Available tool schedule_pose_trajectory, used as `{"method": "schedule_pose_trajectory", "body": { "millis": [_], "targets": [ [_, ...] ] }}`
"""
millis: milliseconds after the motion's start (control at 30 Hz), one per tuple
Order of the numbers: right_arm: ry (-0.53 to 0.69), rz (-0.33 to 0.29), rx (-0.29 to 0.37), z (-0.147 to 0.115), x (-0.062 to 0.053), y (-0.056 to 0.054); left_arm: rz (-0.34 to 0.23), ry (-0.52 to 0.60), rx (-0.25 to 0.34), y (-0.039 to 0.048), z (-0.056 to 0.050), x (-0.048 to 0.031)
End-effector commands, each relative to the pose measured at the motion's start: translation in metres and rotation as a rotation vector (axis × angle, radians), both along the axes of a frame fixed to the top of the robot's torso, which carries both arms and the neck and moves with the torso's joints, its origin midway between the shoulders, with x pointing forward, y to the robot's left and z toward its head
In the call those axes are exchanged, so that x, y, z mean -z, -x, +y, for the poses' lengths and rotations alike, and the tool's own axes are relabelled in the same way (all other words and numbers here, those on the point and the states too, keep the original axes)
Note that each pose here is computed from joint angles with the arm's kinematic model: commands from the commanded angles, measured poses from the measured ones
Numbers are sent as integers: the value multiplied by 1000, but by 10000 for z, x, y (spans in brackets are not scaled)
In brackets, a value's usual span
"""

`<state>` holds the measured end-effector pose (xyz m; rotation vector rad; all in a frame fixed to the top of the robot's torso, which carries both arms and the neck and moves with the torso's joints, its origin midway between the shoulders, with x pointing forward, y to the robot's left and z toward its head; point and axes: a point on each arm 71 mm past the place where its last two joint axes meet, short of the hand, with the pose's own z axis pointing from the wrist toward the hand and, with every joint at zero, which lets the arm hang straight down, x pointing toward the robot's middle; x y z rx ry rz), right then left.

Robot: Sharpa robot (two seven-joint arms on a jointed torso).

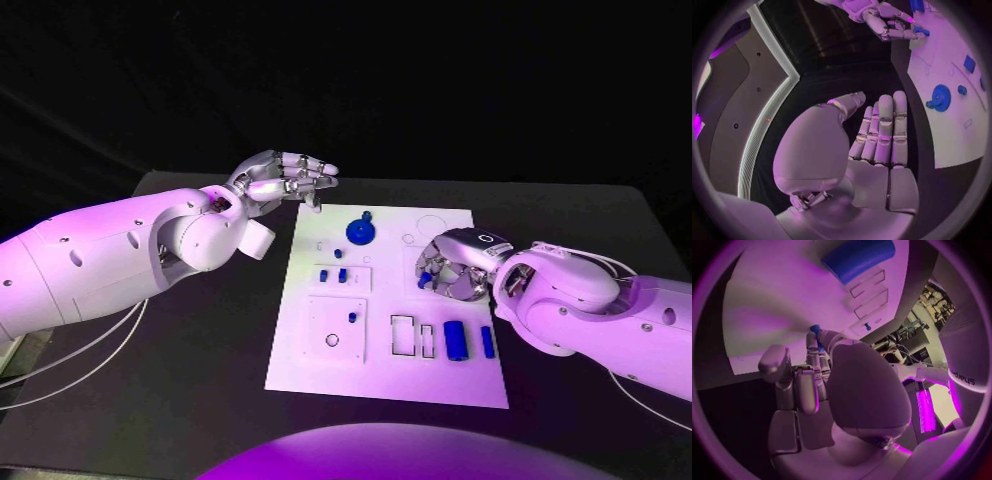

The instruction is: Assemble the parts on the task board

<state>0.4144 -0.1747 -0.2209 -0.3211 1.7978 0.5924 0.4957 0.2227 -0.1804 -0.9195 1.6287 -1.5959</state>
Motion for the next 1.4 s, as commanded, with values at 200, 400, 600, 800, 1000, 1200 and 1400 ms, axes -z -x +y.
{"method": "schedule_pose_trajectory", "body": {
  "millis": [200, 400, 600, 800, 1000, 1200, 1400],
  "targets": [
    [-70, -72, -12, 36, -237, 32, -2, 7, 18, -3, -30, -4],
    [-105, -90, -32, 89, -394, 92, -2, 8, 21, -9, -42, -1],
    [-143, -76, -82, 277, -454, 190, -1, 9, 25, -13, -54, 3],
    [-178, -43, -168, 609, -387, 317, 0, 11, 31, -16, -74, 7],
    [-203, 0, -256, 943, -219, 466, 1, 14, 38, -17, -103, 11],
    [-207, 40, -298, 1112, -46, 555, 2, 14, 42, -17, -115, 13],
    [-199, 72, -313, 1185, 110, 605, 3, 15, 44, -16, -120, 14]
  ]
}}
